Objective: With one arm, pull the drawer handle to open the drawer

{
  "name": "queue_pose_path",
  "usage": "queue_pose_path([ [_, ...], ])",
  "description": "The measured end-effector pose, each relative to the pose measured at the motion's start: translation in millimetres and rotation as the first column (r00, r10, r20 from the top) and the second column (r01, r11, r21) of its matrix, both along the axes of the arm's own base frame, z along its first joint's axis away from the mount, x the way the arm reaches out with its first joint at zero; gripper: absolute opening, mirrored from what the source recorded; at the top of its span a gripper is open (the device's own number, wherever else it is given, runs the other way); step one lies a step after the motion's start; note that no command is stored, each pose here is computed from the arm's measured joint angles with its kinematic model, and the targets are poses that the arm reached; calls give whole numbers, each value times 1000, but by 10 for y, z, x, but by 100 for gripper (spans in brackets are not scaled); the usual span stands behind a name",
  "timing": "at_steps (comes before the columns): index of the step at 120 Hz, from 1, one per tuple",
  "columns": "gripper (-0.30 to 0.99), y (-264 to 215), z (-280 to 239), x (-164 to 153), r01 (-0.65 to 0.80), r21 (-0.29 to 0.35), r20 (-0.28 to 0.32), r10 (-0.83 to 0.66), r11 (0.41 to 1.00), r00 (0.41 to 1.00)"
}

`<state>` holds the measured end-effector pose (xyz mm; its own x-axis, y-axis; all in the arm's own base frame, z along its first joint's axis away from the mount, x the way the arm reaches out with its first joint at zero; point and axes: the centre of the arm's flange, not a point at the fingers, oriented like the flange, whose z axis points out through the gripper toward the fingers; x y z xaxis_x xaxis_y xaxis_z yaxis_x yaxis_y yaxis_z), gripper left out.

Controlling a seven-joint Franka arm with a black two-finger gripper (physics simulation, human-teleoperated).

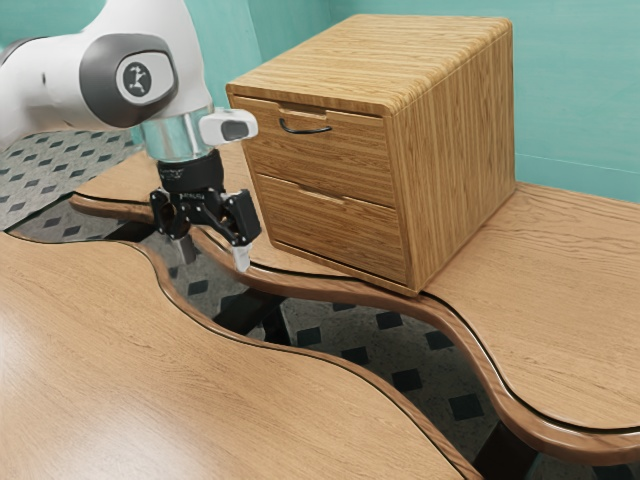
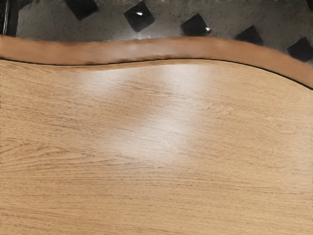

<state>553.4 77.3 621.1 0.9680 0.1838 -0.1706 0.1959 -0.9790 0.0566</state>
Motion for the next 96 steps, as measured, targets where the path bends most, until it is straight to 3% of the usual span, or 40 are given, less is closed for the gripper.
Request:
queue_pose_path([
  [32,69,116,163,72,-4,-4,115,4,1000,993],
  [45,69,108,949,-160,-2,-26,271,8,1000,963],
  [50,69,107,1039,-177,-45,-38,293,55,998,954],
  [60,69,129,803,95,-186,-33,298,187,982,936],
  [76,69,-248,762,379,-294,-70,379,298,953,876],
  [96,69,-161,799,539,-495,-147,443,505,856,741],
])
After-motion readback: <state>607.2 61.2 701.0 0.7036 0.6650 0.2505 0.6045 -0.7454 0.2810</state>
